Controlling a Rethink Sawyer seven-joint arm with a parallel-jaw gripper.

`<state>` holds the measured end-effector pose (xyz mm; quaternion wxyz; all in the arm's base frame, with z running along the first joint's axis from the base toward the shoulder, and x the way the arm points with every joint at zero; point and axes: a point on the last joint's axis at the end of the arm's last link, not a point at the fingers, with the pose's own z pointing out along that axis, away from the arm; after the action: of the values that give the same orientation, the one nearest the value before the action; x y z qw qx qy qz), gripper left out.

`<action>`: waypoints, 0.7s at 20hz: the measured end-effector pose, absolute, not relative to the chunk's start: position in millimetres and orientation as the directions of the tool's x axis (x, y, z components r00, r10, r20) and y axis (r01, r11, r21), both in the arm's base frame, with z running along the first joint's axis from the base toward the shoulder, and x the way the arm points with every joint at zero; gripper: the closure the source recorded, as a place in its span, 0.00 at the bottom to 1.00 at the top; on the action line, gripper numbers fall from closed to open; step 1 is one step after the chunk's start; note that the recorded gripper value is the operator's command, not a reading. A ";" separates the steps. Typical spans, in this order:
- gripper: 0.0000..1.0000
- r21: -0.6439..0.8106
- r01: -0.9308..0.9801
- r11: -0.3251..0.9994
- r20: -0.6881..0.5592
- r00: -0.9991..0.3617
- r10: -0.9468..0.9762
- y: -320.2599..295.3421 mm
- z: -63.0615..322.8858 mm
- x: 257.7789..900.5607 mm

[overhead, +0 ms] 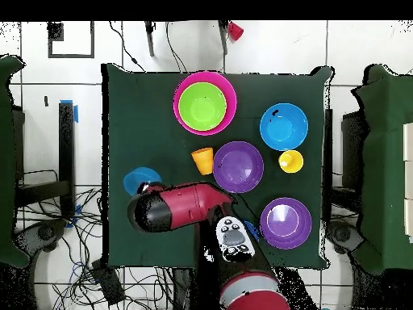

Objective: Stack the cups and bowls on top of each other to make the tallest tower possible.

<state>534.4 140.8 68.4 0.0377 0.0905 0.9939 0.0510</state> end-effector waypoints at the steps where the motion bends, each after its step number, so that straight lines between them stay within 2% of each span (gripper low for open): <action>1: 1.00 0.110 0.173 0.979 -0.066 -0.981 0.181 143.0 66.2 536.3; 8: 1.00 0.125 0.165 0.978 -0.065 -0.983 0.174 157.9 39.0 556.7; 14: 1.00 0.135 0.183 0.974 -0.058 -0.980 0.192 152.2 -3.3 580.3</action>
<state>580.3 152.2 -3.3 0.0356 0.0945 0.9928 0.0648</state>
